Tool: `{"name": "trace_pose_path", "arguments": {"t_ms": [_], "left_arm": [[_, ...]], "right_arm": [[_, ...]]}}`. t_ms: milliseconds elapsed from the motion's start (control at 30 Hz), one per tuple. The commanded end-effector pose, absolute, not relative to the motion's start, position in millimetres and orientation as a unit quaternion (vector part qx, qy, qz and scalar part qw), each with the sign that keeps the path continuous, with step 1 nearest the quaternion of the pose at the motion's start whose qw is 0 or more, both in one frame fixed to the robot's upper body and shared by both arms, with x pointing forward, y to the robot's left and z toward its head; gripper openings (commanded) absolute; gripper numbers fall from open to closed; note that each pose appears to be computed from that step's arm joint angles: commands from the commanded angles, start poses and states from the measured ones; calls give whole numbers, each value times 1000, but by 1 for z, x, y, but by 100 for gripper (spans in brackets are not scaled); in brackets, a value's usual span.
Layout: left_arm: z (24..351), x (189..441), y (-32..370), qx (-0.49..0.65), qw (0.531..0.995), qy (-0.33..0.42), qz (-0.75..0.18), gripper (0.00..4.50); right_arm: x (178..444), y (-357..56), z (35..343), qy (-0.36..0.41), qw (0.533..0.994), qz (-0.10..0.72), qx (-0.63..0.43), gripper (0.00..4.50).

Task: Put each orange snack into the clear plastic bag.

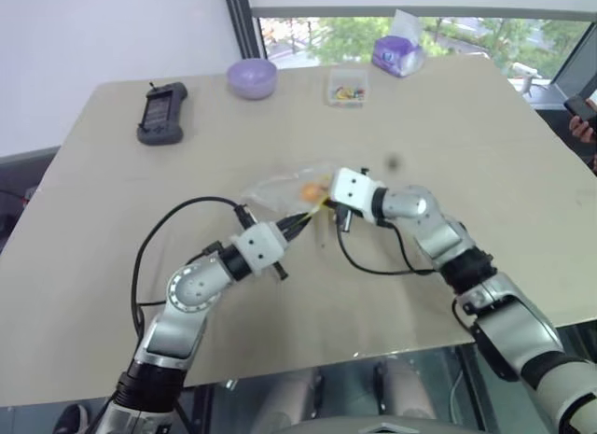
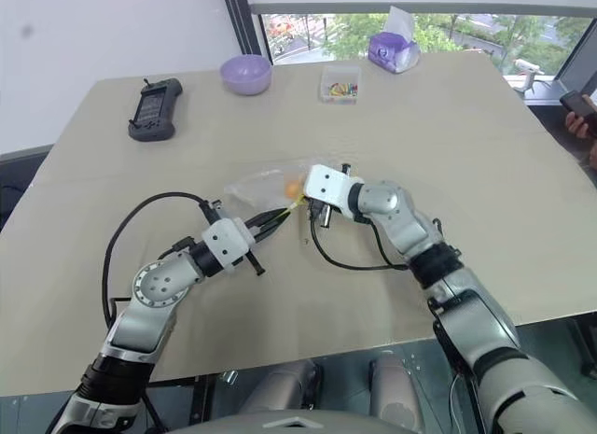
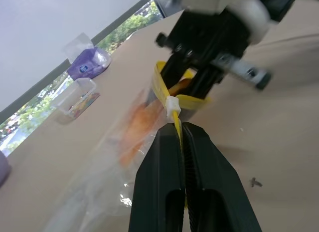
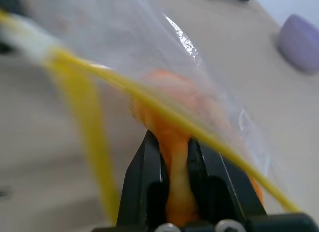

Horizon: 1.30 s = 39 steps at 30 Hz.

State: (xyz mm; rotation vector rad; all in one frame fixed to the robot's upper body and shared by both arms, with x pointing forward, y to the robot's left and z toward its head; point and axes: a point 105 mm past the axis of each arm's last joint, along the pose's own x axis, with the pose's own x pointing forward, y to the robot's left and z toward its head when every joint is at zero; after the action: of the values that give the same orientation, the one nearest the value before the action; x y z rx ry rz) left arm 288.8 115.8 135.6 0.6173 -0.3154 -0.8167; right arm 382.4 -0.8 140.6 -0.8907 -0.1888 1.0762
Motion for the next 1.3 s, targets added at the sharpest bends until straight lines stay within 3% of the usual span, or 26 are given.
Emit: {"name": "trace_pose_path", "arguments": {"t_ms": [33, 133, 433, 867, 933, 1100, 1300], "left_arm": [[152, 282, 108, 292, 848, -185, -402, 0], [152, 282, 107, 289, 847, -187, -406, 0], [152, 283, 107, 282, 852, -185, -401, 0], [152, 298, 119, 282, 874, -175, -355, 0], [152, 299, 120, 278, 876, -174, -354, 0], [153, 299, 120, 272, 877, -171, -357, 0], [154, 298, 120, 276, 874, -171, -361, 0]], "right_arm": [[380, 16, 160, -144, 747, 509, -402, 2], [365, 35, 170, -165, 743, 556, -333, 2], [370, 19, 170, -149, 755, 543, -336, 399], [311, -72, 199, -110, 740, 612, -258, 399], [314, -87, 194, -92, 757, 592, -261, 399], [363, -131, 157, -41, 801, 457, -384, 399], [387, -126, 145, -47, 794, 426, -431, 399]]}}
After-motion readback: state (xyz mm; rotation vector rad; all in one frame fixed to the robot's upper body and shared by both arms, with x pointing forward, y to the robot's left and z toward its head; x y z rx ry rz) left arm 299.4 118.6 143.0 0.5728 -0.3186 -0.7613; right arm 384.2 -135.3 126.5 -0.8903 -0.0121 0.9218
